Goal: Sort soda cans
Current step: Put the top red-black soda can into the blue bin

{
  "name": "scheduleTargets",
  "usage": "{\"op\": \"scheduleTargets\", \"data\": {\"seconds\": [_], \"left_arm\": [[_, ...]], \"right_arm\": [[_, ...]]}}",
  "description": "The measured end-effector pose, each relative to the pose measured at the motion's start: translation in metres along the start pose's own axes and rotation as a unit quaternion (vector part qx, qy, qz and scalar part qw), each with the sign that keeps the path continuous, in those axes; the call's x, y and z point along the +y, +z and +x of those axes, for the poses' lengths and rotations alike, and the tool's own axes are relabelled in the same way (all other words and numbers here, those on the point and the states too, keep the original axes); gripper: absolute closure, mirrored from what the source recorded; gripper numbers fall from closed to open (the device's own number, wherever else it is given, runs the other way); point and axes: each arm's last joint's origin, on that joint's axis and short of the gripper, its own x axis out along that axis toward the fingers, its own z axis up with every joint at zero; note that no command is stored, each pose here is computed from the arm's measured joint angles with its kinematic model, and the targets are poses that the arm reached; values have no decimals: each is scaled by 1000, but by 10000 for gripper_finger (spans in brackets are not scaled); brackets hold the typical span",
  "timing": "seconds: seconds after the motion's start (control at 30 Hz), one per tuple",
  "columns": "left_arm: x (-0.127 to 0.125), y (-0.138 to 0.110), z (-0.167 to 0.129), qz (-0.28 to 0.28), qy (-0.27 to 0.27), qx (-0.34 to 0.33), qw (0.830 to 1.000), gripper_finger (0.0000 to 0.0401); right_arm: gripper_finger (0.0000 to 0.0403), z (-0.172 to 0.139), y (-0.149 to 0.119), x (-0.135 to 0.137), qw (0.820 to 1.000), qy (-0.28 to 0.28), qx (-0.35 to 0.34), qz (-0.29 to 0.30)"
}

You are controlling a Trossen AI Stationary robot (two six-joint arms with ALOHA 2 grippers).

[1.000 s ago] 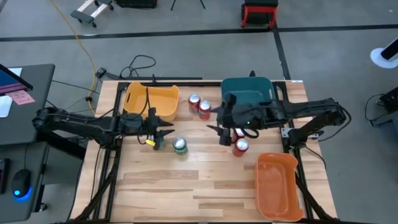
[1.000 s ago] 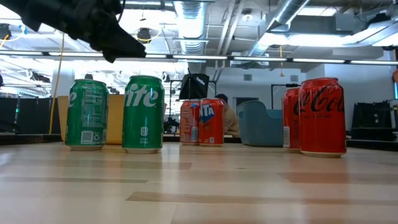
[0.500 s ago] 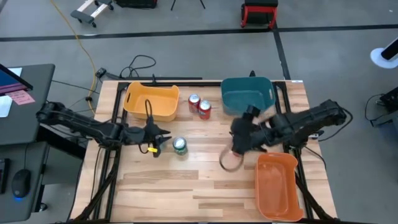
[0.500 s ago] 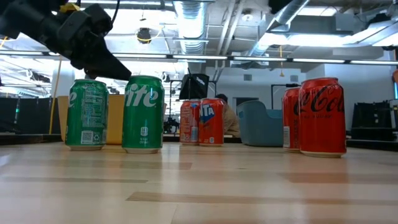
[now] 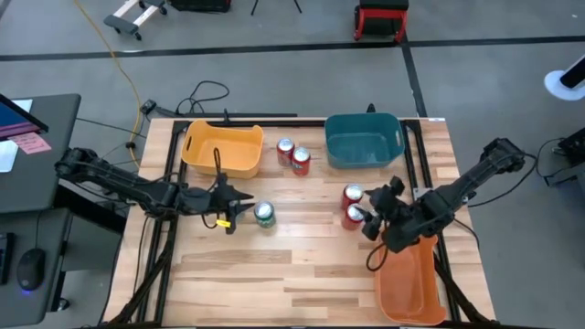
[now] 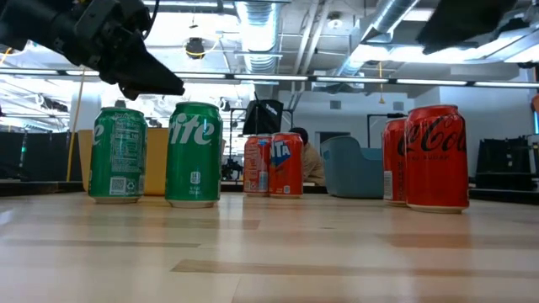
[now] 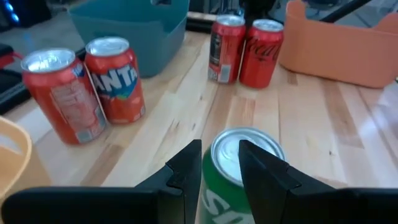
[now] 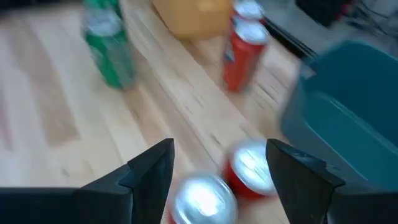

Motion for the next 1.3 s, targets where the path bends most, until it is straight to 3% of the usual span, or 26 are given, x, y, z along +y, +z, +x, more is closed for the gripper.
{"op": "scheduleTargets", "data": {"seconds": [0.2,0.43,0.63,0.87,1.1,1.3], "left_arm": [[-1,9,0,14,-3,-43,999,299],[-1,6,0,8,-1,-30,1000,299],[0,1,0,7,3,-7,1000,299],[5,3,3,1,-2,-7,1000,299],[7,1,3,1,-2,2,1000,299],[7,1,3,17,0,2,1000,287]], "right_arm": [[125,5,16,7,995,60,-71,-21],[125,24,28,-10,997,17,-64,-36],[125,43,43,-21,997,66,-41,-29],[125,90,46,-60,983,112,116,84],[125,108,47,-99,964,22,257,67],[125,112,47,-93,947,91,297,80]]}}
